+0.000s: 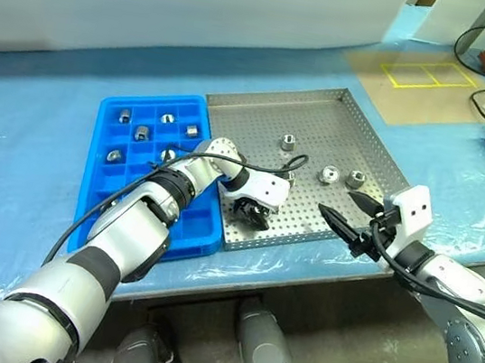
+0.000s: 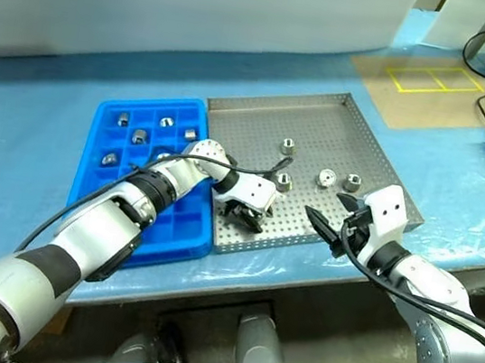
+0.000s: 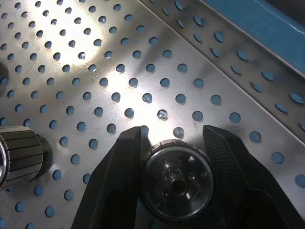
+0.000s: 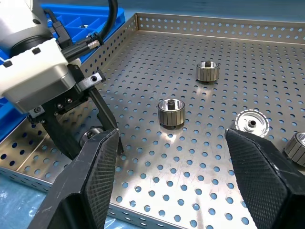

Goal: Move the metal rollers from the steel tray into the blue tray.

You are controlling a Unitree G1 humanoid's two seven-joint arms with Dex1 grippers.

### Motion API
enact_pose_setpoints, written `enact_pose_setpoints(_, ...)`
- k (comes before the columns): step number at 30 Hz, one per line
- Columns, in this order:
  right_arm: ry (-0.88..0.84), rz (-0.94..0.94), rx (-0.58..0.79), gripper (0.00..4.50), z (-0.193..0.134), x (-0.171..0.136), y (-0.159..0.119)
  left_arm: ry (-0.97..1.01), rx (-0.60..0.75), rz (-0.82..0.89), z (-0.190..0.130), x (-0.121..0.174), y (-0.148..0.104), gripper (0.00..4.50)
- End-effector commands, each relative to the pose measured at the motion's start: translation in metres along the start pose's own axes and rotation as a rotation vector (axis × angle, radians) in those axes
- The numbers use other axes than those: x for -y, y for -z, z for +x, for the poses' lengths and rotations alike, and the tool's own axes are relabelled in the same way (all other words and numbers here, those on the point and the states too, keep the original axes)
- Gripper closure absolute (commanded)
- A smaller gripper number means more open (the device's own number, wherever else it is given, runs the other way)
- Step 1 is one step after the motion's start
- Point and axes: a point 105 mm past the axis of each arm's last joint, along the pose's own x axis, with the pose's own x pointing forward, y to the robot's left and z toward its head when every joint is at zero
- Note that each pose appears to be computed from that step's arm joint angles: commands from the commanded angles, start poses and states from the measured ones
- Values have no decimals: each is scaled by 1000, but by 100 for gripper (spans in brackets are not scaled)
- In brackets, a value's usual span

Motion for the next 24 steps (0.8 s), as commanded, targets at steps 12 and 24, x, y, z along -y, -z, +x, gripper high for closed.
enact_pose_setpoints(12, -108, -48, 30, 87, 16, -7, -12, -160, 352, -232, -55, -29, -35, 278)
enact_pose_setpoints(24, -377, -97, 75, 87, 62, -32, -33, -314, 406, -305, -125, 10, -26, 278)
